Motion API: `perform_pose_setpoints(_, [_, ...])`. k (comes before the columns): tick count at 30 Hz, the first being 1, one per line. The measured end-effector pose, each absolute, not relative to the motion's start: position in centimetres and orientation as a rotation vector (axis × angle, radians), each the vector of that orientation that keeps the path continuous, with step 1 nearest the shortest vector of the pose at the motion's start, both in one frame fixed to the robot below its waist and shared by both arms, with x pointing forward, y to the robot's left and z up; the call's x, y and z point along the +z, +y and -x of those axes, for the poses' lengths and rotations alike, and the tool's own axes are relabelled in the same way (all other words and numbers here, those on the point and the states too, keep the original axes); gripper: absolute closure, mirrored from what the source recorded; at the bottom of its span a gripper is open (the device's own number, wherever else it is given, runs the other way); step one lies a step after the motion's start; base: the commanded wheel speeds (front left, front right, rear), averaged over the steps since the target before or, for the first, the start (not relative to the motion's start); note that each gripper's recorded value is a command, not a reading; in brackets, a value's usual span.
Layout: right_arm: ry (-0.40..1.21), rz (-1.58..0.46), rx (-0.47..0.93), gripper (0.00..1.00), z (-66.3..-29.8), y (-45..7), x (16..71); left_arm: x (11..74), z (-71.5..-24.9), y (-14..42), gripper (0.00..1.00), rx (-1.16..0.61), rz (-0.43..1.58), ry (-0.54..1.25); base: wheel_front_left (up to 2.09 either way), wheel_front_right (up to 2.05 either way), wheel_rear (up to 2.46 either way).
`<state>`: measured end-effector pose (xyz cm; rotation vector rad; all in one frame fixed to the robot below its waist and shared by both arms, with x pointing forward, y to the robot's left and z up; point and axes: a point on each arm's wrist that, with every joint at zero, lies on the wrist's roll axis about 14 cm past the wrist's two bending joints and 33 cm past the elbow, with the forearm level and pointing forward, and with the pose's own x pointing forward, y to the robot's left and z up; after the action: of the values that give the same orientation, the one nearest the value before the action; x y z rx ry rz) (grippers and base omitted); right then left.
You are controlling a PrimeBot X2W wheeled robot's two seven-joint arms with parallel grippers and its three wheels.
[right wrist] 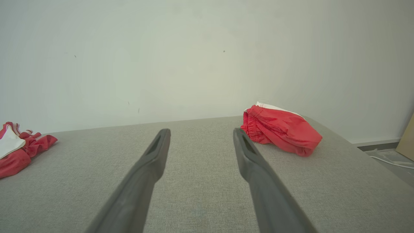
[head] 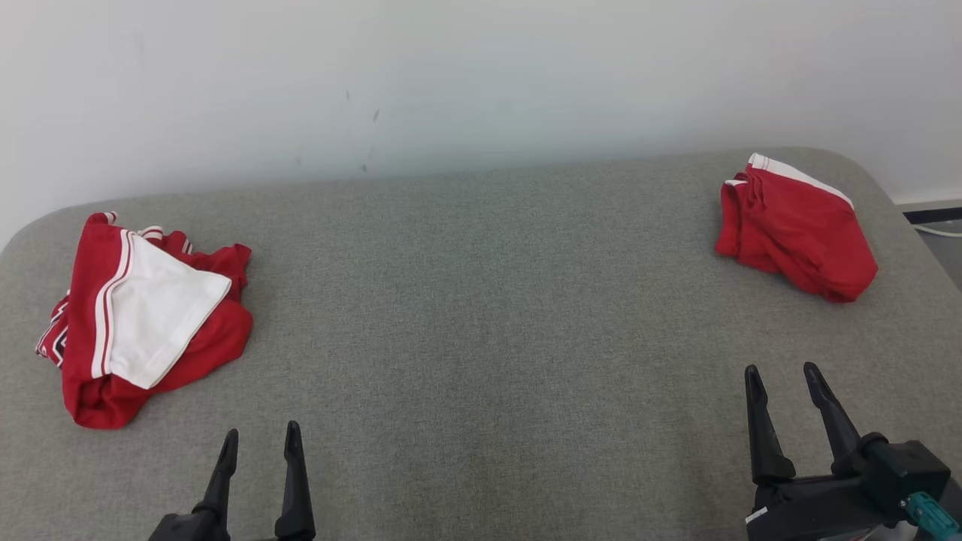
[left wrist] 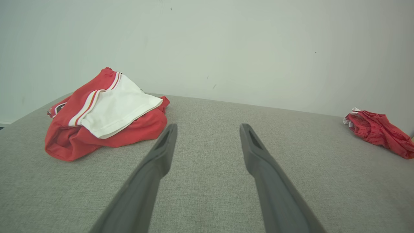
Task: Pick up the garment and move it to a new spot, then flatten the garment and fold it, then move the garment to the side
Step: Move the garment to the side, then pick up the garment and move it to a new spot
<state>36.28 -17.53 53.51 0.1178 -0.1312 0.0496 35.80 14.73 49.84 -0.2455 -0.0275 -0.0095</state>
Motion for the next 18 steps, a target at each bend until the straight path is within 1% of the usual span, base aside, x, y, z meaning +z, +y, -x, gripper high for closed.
perform_pose_setpoints(18, [-0.141,-0.111,0.040,0.00,-36.42,-17.65,53.69,50.53,-35.93,15.08,0.00,0.008,0.249,-0.051,0.00,0.00,0.00])
